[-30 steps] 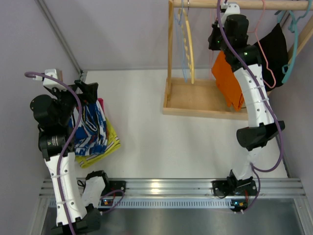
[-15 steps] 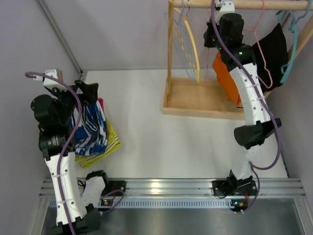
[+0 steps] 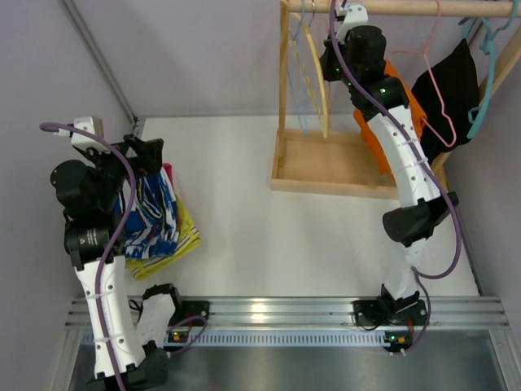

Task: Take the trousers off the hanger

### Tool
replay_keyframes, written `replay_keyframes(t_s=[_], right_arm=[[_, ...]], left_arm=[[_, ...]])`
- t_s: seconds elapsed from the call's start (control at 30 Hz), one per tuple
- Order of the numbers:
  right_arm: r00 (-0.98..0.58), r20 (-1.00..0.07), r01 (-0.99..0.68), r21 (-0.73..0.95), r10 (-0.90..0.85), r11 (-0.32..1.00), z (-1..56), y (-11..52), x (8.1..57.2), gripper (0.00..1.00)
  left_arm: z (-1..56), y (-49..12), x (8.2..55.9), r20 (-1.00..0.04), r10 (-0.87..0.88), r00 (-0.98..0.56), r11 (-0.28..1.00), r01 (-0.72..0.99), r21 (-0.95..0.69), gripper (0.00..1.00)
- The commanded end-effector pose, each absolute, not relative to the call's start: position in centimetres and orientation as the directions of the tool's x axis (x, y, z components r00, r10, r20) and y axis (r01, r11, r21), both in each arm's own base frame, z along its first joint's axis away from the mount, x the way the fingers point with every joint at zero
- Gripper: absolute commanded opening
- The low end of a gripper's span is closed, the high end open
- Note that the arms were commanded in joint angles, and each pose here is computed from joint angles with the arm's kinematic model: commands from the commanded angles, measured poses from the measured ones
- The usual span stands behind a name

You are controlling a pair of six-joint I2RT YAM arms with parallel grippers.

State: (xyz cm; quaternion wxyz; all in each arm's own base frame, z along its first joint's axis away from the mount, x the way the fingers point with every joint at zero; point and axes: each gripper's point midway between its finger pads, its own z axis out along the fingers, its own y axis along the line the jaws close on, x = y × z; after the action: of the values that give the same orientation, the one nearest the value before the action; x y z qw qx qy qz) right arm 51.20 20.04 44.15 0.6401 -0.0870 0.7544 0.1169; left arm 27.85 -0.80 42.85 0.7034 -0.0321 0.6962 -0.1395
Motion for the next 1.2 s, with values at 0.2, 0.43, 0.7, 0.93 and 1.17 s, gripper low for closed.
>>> replay_keyframes(t_s=[0.2, 0.43, 0.7, 0.93, 1.17], right_arm=[[-0.138, -0.990, -0.357, 0.073, 0.025, 0.931, 44.5, 23.6, 51.2, 0.02], [-0.198, -0.979, -0.324, 0.119, 0.056, 0.938, 43.1, 22.9, 51.5, 0.20], [-0.155, -0.984, -0.355, 0.140, 0.090, 0.924, 45.7, 22.6, 49.6, 0.59], [-0.104, -0.987, -0.385, 0.156, 0.125, 0.909, 49.2, 21.7, 46.5, 0.61], [-0.101, -0.983, -0.452, 0.182, 0.153, 0.873, 51.1, 21.3, 42.3, 0.67]], left_arm=[[44.7, -0.9, 27.3, -0.974, -0.216, 0.068, 0.965, 0.169, -0.202, 0.99], [44.9, -1.0, 27.2, -0.973, -0.221, 0.071, 0.963, 0.174, -0.206, 0.99], [45.1, -1.2, 27.1, -0.971, -0.227, 0.072, 0.960, 0.182, -0.211, 0.99], [45.0, -1.4, 27.2, -0.971, -0.231, 0.065, 0.957, 0.194, -0.215, 0.99], [44.9, -1.5, 27.4, -0.966, -0.255, 0.052, 0.950, 0.201, -0.239, 0.99]])
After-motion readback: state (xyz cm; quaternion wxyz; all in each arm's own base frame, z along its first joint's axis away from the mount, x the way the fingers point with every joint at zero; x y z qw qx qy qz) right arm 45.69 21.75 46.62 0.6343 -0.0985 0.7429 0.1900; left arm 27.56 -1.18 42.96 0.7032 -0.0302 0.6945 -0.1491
